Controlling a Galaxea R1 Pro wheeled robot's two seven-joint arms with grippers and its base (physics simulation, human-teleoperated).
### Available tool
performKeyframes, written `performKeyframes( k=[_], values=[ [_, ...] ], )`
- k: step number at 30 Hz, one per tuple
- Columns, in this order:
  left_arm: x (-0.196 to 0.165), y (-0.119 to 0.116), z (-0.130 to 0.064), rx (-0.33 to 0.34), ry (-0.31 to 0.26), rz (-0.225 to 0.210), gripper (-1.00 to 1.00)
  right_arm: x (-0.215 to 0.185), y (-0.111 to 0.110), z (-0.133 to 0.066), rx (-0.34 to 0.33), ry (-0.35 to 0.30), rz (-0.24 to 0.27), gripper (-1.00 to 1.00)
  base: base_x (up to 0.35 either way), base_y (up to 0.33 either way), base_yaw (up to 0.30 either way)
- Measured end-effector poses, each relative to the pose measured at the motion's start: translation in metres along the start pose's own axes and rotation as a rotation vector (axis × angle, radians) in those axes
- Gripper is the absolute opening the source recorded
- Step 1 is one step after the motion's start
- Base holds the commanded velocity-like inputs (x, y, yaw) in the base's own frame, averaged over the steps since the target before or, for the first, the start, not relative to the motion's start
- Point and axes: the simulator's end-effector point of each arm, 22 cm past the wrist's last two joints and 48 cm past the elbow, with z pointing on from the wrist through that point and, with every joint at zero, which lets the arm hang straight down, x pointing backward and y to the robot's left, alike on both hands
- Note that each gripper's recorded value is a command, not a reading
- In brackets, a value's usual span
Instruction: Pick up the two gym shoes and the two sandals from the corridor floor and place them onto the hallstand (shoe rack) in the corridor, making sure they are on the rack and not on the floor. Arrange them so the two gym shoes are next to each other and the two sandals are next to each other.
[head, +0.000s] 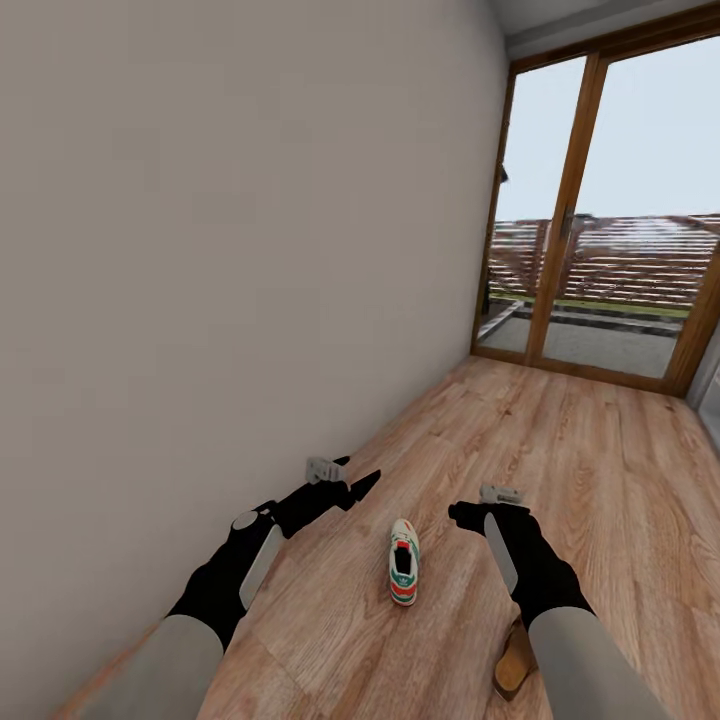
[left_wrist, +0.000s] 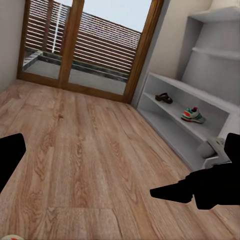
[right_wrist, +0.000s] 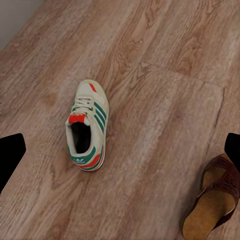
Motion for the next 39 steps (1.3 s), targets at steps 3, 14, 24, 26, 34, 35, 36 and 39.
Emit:
performKeyframes(
  k=[3,14,24,26,34,35,36,39],
  values=[
    [0.000,0.000,0.000,0.001,0.000,0.000,1.00,0.000,0.000,0.000,0.000,-0.001,0.000,1.00,0.185,0.138,-0.002],
    [0.005,0.001,0.001,0.001,0.005,-0.007,1.00,0.004,-0.001,0.003,0.002,0.008,0.000,1.00,0.203,0.170,-0.098],
    [-0.004,-0.001,0.003,0.009,-0.013,0.010,1.00,0.007,-0.001,0.006,0.003,0.015,-0.001,1.00,0.011,0.009,0.015],
    [0.001,0.002,0.004,0.007,-0.007,0.003,1.00,0.012,-0.002,0.011,0.005,0.025,-0.002,1.00,0.001,0.001,0.089],
    [0.026,0.014,0.005,-0.004,0.019,-0.031,1.00,0.035,-0.004,0.028,0.013,0.068,-0.004,1.00,0.000,0.000,0.111],
    [0.029,0.015,0.005,-0.006,0.022,-0.035,1.00,0.037,-0.005,0.030,0.014,0.072,-0.004,1.00,0.000,0.000,0.123],
    [0.032,0.017,0.005,-0.007,0.026,-0.039,1.00,0.038,-0.005,0.033,0.015,0.068,-0.004,1.00,0.000,0.000,0.125],
    [0.042,0.021,0.006,-0.011,0.036,-0.052,1.00,0.036,-0.006,0.040,0.018,0.037,0.000,1.00,0.000,0.000,0.126]
  ],
)
